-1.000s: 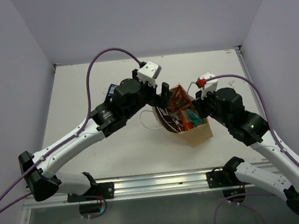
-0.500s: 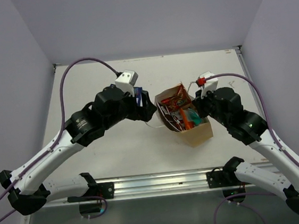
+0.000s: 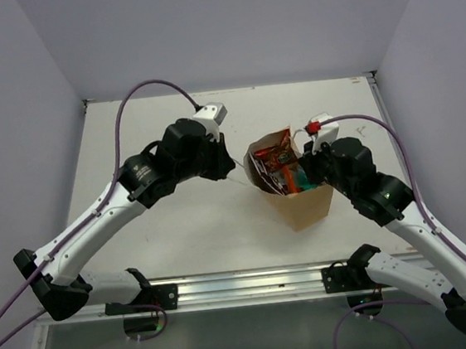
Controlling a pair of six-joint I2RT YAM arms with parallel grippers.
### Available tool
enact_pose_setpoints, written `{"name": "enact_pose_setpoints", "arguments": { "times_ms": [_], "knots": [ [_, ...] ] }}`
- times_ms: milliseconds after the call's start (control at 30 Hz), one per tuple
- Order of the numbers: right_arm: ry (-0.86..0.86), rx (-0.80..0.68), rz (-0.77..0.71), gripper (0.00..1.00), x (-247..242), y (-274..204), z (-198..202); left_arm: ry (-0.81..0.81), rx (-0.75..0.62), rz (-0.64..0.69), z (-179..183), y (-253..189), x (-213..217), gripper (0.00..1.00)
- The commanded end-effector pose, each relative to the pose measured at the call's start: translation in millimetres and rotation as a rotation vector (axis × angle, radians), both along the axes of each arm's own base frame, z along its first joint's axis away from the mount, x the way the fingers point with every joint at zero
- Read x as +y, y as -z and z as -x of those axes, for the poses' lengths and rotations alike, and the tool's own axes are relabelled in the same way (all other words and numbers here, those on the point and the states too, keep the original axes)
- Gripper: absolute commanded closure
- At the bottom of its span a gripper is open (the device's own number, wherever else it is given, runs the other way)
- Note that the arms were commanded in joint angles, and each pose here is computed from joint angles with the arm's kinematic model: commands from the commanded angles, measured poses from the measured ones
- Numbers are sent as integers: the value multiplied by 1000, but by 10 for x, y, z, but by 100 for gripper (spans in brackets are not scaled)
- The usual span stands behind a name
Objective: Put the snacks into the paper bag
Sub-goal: Adjust the paper bag at the center of the board.
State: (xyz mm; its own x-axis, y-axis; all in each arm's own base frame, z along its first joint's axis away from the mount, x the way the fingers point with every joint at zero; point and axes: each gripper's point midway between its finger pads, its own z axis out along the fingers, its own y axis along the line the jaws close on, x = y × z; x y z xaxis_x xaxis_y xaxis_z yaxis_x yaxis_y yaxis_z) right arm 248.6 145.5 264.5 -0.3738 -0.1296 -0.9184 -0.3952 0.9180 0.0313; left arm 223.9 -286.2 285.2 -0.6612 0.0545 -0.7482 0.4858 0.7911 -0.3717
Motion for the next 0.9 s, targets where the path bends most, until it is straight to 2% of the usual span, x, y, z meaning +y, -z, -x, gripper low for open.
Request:
{"name": "enact_pose_setpoints", "arguments": {
  "times_ms": [0, 67, 133, 333, 500, 567, 633, 700, 867],
  "knots": [
    [20, -17, -52, 100, 63, -43, -65, -20, -196, 105, -323, -926, -1, 100],
    [57, -6, -65, 100, 37, -14, -89, -27, -234, 113, -416, -1126, -10, 100],
    [93, 1, -75, 100, 4, 4, -110, 61, -235, 145, -398, -1241, -205, 100],
    [156, 13, -67, 100, -85, 29, -136, 66, -193, 104, -539, -1003, -285, 100],
    [120, -15, -141, 100, -2, -202, -100, 165, -186, 211, -313, -1145, -343, 100],
    [123, -9, -132, 100, 3, -110, -117, 93, -237, 191, -404, -1132, -221, 100],
    [140, 16, -113, 100, 0, -127, -147, 32, -198, 121, -497, -896, -102, 100],
    [114, 45, -101, 100, 39, -98, -119, 49, -169, 109, -501, -789, -114, 100],
    [112, -7, -139, 100, 19, -275, -102, 21, -183, 98, -576, -757, -72, 99]
  ]
}}
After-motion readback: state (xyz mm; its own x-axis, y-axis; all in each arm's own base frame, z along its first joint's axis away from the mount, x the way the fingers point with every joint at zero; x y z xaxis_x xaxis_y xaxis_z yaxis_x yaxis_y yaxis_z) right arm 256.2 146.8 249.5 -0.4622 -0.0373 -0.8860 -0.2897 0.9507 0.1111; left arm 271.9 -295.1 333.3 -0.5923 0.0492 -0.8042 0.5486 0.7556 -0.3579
